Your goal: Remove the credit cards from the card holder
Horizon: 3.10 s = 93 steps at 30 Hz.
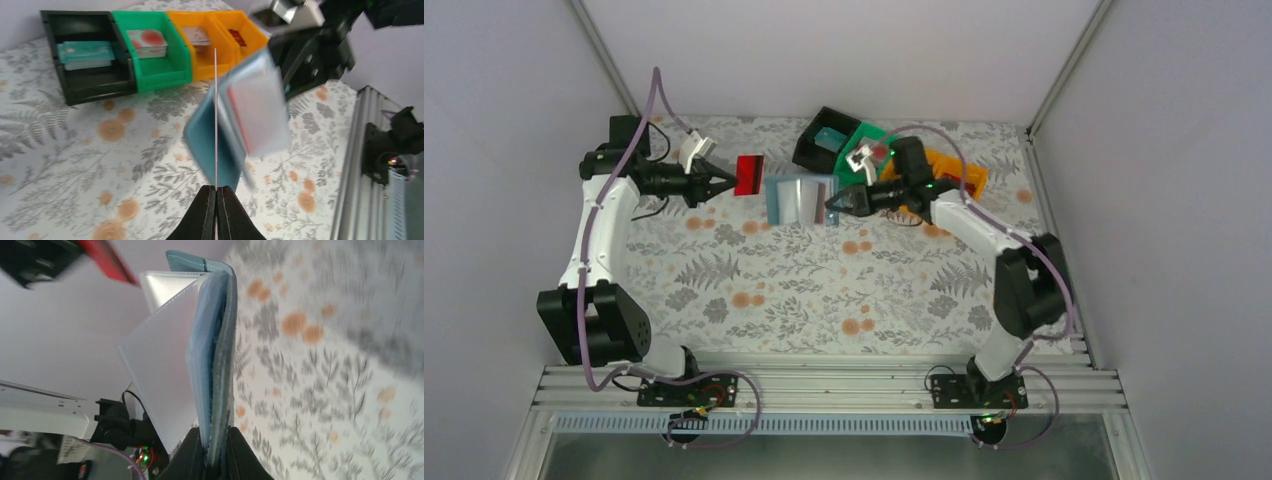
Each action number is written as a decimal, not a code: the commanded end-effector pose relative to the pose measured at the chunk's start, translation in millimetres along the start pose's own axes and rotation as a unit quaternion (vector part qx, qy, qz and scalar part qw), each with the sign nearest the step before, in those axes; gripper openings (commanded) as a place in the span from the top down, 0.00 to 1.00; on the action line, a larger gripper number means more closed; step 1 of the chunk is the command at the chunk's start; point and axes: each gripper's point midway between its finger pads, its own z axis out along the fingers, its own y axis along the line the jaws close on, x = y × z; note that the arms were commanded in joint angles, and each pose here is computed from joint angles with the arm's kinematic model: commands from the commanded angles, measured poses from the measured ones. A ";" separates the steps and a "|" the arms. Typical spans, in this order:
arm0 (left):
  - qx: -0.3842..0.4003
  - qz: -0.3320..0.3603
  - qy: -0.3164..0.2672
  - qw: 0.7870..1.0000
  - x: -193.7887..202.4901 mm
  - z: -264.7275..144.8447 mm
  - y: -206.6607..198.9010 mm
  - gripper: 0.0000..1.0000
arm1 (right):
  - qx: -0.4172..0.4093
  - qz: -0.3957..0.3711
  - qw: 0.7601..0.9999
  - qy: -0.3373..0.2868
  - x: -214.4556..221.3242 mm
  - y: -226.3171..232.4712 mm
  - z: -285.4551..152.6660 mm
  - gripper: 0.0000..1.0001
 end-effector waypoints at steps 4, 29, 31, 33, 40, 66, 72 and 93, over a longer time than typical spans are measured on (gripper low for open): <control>-0.088 0.064 0.008 0.994 -24.3 -15.9 11.0 0.98 | -0.022 0.138 0.985 0.098 58.3 -40.1 57.6 0.96; -0.151 0.276 0.145 0.938 -64.2 23.5 -44.6 0.98 | 0.084 -0.142 0.986 -0.037 -64.4 18.4 -37.7 0.44; -0.134 0.298 0.156 0.932 -67.8 23.3 -63.5 0.98 | 0.084 -0.293 0.947 -0.098 -80.0 89.5 -75.2 0.41; -0.117 0.316 0.165 0.927 -66.9 25.5 -82.6 0.98 | 0.093 -0.389 0.905 -0.142 -82.7 127.0 -96.1 0.30; -0.071 0.340 0.144 0.927 -72.6 38.6 -140.5 0.98 | 0.052 -0.513 0.849 -0.116 -84.3 174.4 -100.4 0.19; 0.017 0.301 -0.032 0.953 -147.3 20.5 -217.9 0.00 | -0.081 -0.495 0.853 -0.143 -76.0 223.5 -119.0 0.96; 0.049 0.325 -0.129 0.936 -190.3 -15.7 -249.2 0.00 | -0.105 -0.469 0.841 -0.246 -88.3 282.6 -159.6 0.96; 0.254 0.314 -0.147 0.903 -190.6 -2.0 -313.9 0.72 | -0.106 -0.452 0.770 -0.438 -73.6 325.8 -207.3 0.96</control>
